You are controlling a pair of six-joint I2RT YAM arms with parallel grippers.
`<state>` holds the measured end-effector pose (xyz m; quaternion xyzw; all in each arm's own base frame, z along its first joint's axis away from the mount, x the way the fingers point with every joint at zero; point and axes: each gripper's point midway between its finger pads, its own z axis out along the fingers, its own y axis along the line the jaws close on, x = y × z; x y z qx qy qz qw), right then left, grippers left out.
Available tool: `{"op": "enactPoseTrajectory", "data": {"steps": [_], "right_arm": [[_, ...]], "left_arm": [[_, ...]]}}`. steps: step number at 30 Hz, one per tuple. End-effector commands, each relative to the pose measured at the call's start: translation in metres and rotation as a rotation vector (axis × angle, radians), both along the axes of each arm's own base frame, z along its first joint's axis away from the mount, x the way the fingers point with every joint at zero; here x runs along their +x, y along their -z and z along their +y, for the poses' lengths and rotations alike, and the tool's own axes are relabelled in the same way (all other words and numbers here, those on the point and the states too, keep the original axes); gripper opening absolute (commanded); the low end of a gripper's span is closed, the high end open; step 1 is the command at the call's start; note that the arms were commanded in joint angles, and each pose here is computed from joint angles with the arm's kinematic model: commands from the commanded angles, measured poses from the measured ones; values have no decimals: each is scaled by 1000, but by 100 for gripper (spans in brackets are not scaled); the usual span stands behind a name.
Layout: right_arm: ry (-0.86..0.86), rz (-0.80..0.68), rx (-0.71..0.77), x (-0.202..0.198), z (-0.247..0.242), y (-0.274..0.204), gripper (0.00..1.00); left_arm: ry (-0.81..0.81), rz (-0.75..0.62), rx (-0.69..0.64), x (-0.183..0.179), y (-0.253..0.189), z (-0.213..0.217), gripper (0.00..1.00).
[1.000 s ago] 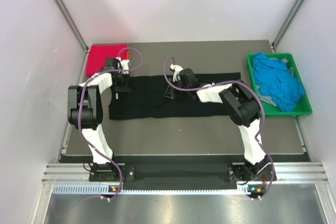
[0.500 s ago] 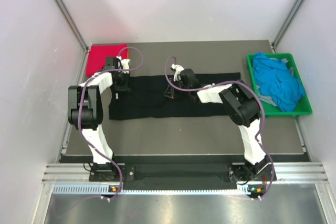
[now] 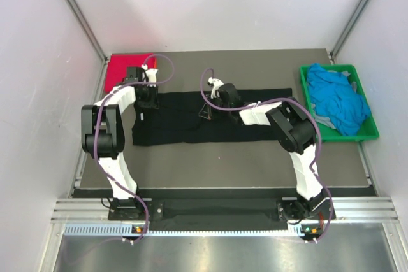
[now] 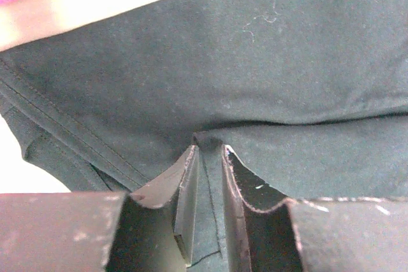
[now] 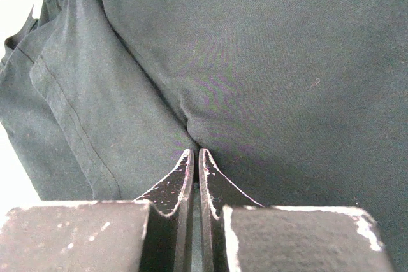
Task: Fold and stack the t-shirts
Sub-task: Fold the tshirt
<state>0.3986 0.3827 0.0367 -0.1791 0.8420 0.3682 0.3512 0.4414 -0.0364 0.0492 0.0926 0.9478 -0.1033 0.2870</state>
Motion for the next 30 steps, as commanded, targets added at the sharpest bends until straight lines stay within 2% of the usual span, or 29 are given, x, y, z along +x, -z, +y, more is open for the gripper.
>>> {"op": "enactPoseTrajectory", "data": {"steps": [1,19,22,27,30], "right_arm": [[8,-82,67,14,2,-39,0],[9,-91,65,16,1,-40,0],[7,-90,64,16,1,-39,0],[7,-87,66,16,1,-38,0],[8,-87,66,17,0,-38,0]], "left_arm": [[56,-64,-2,13,-26,-4,27],[149,24,-3,8,-9,-8,34],[160,32,-16,7,-6,-10,40],[159,56,-6,6,0,-9,37],[155,58,-1,7,3,-8,32]]}}
